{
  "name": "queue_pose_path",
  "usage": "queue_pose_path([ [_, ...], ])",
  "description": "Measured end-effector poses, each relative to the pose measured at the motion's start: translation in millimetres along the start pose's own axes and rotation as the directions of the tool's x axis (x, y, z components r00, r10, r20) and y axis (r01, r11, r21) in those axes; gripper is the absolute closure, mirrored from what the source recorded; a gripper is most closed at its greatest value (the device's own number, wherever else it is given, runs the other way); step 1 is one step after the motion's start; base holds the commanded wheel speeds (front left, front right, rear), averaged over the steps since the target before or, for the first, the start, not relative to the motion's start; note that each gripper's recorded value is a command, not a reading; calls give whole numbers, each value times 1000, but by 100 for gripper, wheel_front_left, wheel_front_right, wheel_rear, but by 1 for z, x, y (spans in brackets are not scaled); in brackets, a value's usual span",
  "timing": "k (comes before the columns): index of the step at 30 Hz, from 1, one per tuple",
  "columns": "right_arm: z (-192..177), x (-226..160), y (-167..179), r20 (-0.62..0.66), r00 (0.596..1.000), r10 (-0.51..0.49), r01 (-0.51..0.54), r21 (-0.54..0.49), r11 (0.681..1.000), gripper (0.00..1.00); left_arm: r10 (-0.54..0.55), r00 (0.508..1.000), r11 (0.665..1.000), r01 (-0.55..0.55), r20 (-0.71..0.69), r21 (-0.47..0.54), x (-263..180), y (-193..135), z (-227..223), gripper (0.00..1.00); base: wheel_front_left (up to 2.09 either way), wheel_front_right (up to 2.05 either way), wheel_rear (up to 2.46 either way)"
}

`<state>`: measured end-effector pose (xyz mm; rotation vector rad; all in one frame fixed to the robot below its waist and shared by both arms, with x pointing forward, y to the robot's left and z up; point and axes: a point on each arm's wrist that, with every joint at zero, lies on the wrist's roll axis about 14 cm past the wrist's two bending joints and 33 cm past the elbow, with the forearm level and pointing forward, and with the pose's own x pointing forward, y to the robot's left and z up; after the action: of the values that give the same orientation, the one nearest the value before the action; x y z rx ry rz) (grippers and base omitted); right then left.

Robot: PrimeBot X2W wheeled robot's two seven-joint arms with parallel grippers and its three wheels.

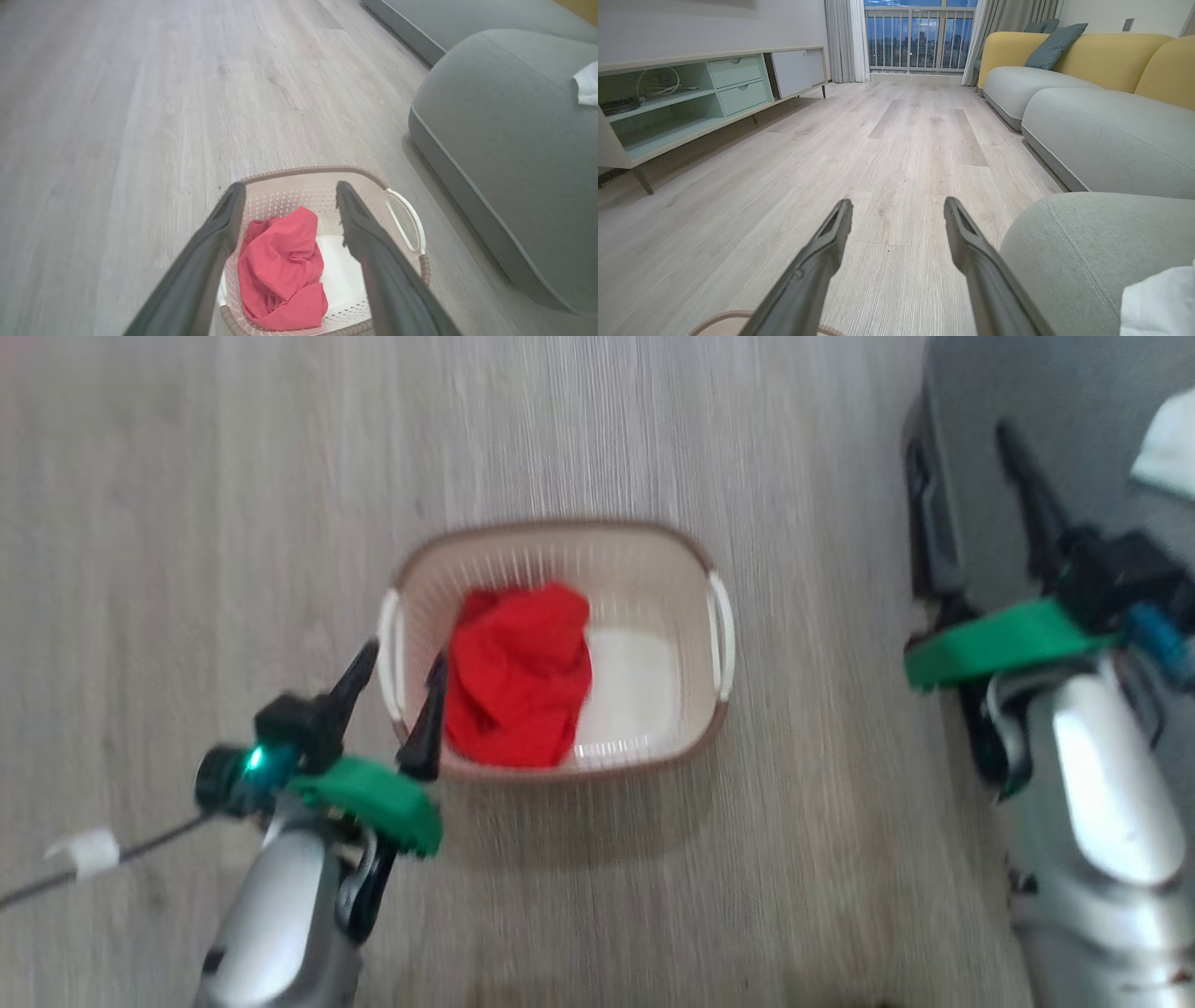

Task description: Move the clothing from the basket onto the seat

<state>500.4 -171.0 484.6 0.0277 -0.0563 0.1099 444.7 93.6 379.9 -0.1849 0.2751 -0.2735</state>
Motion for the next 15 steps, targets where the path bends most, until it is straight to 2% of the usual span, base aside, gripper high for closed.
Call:
queue_pose_path([
  [7,-39,40,-9,-27,1000,0,-1,-30,1000,0,-139,980,990,139,-139,-8,55,-29,-58,0,0,0,0],
  [11,-70,50,-10,-67,998,5,-7,-32,999,0,-217,947,975,221,-235,-9,73,-45,-98,0,0,0,0],
  [15,-96,54,-15,-105,995,-1,-3,-36,999,0,-250,907,965,263,-338,-9,84,-47,-141,0,0,0,0],
])
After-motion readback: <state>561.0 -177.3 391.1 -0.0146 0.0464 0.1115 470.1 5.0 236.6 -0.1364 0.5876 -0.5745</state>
